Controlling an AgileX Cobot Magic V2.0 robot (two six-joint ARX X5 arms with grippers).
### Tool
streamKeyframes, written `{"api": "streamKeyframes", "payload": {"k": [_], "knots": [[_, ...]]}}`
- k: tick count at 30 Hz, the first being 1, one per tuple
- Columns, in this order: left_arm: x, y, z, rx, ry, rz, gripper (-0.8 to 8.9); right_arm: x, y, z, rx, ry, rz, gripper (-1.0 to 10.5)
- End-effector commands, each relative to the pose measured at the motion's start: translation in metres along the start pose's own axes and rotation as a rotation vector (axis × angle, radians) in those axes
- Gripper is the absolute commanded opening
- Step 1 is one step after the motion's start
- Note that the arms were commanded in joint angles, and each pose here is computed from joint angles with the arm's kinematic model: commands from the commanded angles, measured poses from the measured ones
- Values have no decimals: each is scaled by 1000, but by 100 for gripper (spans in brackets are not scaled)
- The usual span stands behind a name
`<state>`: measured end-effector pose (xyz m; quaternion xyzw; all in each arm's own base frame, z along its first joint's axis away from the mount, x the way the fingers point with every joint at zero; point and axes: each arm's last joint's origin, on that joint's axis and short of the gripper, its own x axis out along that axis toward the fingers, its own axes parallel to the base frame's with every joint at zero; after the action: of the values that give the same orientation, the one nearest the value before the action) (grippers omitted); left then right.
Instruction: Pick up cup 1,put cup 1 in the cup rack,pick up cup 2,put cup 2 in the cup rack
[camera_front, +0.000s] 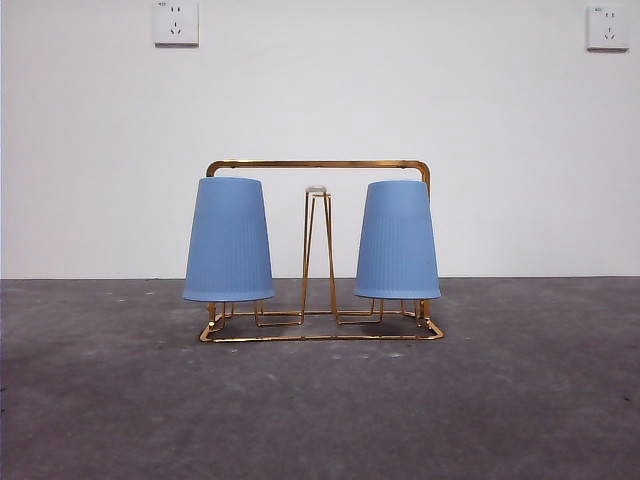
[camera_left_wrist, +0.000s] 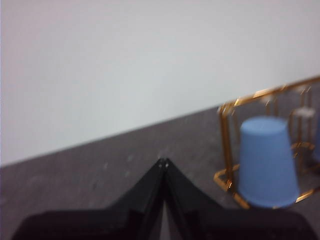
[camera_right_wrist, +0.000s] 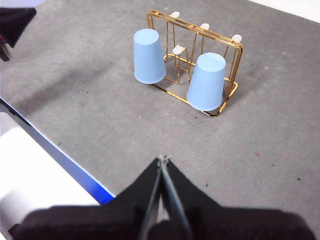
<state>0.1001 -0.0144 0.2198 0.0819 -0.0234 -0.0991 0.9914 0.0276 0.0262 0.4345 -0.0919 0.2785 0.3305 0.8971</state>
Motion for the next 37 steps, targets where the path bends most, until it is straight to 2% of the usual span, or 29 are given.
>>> {"api": "streamKeyframes", "payload": {"k": [1,9,12,16,37], "knots": [[-2,1,-10,17,18,23,-3,1,0,-3,5,30,-5,2],[-7,1,-41,-24,76,73,-3,1,0,-3,5,30,-5,2],[-7,0,-56,-69,93,81,-3,1,0,-3,5,30,-5,2],[-8,-3,-70,-109,201,74,-3,1,0,-3,5,30,-5,2],[-7,-3,-71,-140,214,75,-3,1,0,-3,5,29,-8,2]]}}
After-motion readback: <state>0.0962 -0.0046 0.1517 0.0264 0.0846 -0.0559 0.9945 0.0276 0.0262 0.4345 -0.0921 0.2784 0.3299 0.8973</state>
